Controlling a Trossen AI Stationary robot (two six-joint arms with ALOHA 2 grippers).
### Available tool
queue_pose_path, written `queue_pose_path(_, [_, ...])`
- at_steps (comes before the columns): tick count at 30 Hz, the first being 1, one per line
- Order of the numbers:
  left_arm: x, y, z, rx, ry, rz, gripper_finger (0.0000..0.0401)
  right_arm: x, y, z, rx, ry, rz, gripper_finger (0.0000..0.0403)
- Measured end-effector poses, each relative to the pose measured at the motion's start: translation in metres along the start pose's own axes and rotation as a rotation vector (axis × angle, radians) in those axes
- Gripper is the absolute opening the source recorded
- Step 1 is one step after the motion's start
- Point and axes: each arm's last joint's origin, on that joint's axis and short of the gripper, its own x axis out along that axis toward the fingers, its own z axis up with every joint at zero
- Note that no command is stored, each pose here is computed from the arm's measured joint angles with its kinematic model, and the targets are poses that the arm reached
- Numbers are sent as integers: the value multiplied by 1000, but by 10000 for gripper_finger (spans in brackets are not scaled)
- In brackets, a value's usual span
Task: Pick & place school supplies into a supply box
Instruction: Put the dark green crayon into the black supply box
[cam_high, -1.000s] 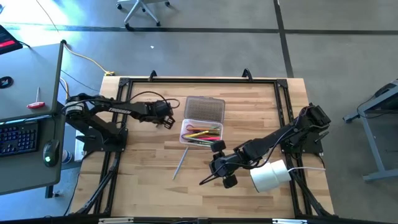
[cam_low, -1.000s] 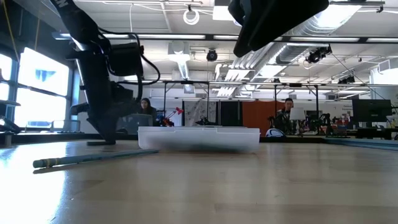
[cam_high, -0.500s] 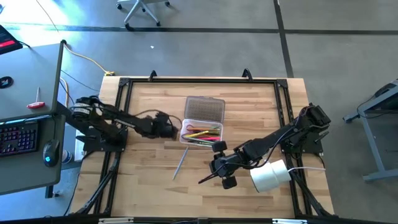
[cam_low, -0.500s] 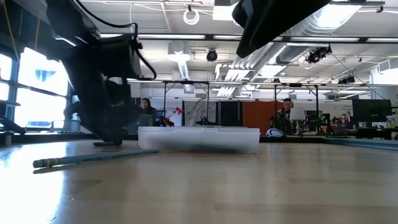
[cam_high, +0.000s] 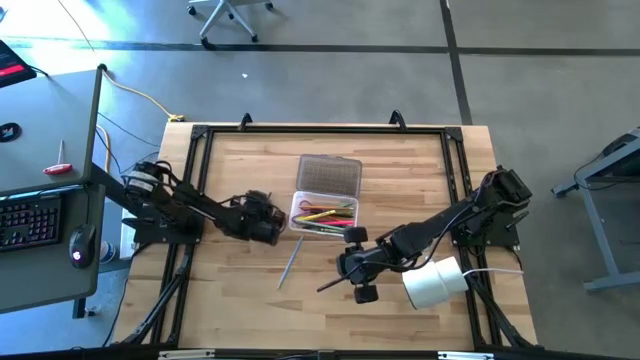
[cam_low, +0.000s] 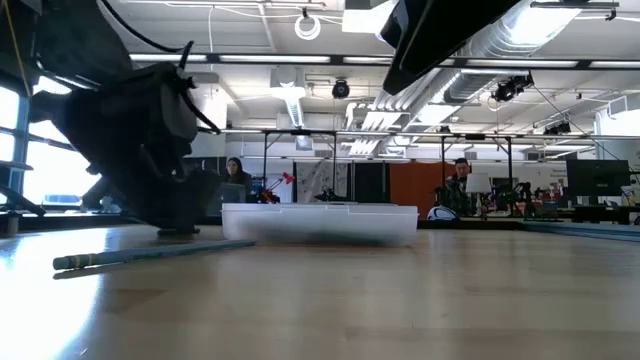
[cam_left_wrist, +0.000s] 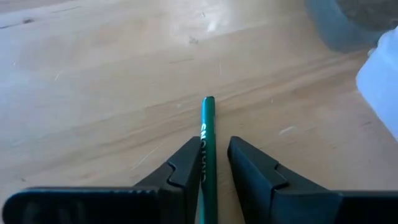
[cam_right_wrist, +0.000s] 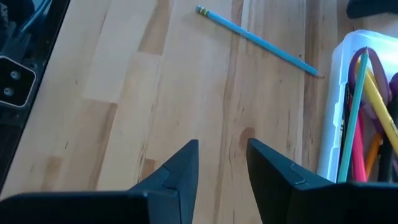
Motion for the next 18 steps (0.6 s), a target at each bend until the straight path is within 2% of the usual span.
queue_pose_path(9, [3,13,-12,-80,-86,-49,126,0,0,0,33,-3,-16,114])
queue_pose_path(15, [3,12,-12,-54,-97,-62,125,0,-1,0,97,-10,-39,114])
queue_pose_path(18, [3,13,-12,-48,-97,-57,104,0,-1,0,104,-11,-40,114])
